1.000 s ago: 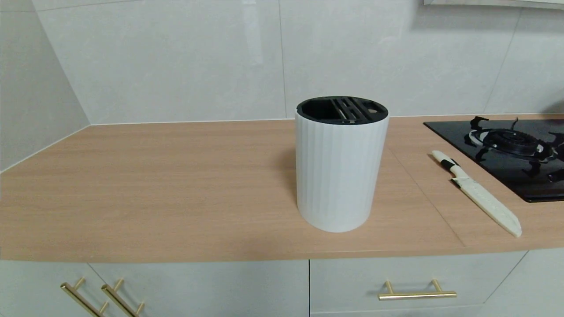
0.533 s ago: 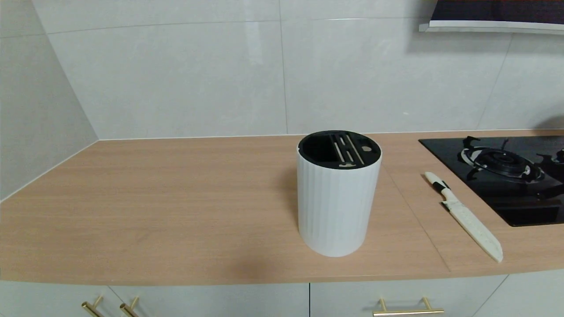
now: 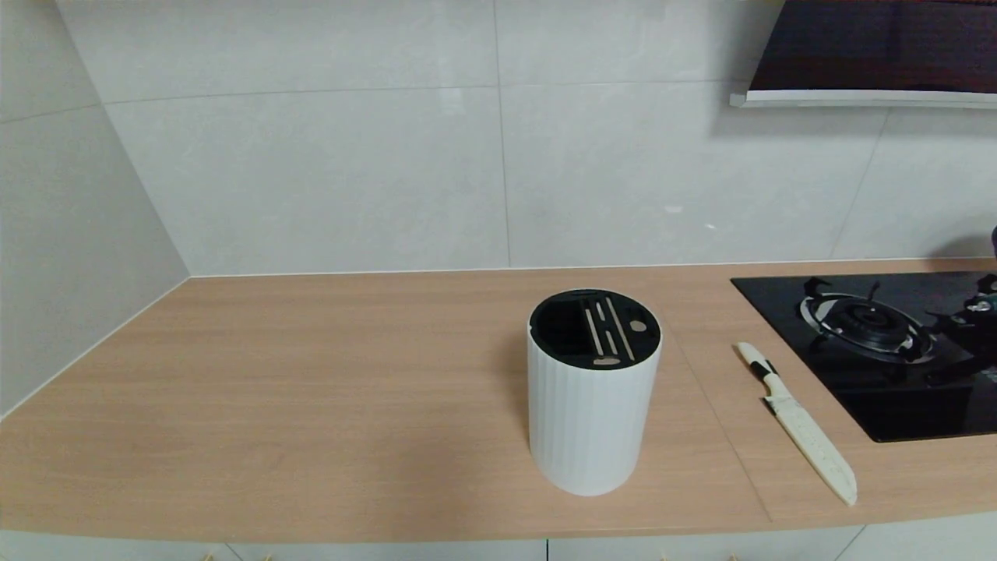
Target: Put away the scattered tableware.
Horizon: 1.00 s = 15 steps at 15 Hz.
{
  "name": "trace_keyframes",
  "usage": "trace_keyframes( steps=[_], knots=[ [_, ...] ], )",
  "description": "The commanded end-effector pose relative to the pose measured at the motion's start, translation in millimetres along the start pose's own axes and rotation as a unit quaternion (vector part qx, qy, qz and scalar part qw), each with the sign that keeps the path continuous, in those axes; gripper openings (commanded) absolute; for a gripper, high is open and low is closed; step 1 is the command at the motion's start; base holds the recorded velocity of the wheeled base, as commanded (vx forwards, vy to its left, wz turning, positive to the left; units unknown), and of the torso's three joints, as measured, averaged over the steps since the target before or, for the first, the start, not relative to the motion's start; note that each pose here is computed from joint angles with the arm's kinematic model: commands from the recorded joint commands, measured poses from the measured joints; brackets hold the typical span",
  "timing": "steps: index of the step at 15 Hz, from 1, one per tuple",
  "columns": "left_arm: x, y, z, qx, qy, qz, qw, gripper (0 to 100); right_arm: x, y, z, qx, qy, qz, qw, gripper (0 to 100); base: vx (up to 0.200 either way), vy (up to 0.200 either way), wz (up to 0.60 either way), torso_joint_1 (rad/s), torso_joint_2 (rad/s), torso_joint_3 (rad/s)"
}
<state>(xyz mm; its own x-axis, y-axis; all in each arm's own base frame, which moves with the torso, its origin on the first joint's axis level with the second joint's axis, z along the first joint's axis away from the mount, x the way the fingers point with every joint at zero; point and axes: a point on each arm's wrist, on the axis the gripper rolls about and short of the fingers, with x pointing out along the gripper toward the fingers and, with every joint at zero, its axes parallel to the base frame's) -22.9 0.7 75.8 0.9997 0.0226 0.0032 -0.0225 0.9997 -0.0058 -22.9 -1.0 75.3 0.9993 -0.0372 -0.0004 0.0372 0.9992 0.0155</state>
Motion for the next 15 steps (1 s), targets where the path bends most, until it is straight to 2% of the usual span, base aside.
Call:
trace_keyframes(
  steps=[1, 7, 15],
  knots=[
    [0.1, 0.0, 0.0, 0.0, 0.0, 0.0, 1.0, 100, 0.1, 0.0, 0.0, 0.0, 0.001, 0.0, 1.0, 100, 0.0, 0.0, 0.0, 0.261, -0.59, -0.325],
    [0.1, 0.0, 0.0, 0.0, 0.0, 0.0, 1.0, 100, 0.1, 0.0, 0.0, 0.0, 0.001, 0.0, 1.0, 100, 0.0, 0.0, 0.0, 0.239, -0.52, -0.287],
    [0.1, 0.0, 0.0, 0.001, 0.0, 0.0, 1.0, 100, 0.1, 0.0, 0.0, -0.013, 0.001, 0.0, 1.0, 100, 0.0, 0.0, 0.0, 0.016, -0.04, -0.021]
  ],
)
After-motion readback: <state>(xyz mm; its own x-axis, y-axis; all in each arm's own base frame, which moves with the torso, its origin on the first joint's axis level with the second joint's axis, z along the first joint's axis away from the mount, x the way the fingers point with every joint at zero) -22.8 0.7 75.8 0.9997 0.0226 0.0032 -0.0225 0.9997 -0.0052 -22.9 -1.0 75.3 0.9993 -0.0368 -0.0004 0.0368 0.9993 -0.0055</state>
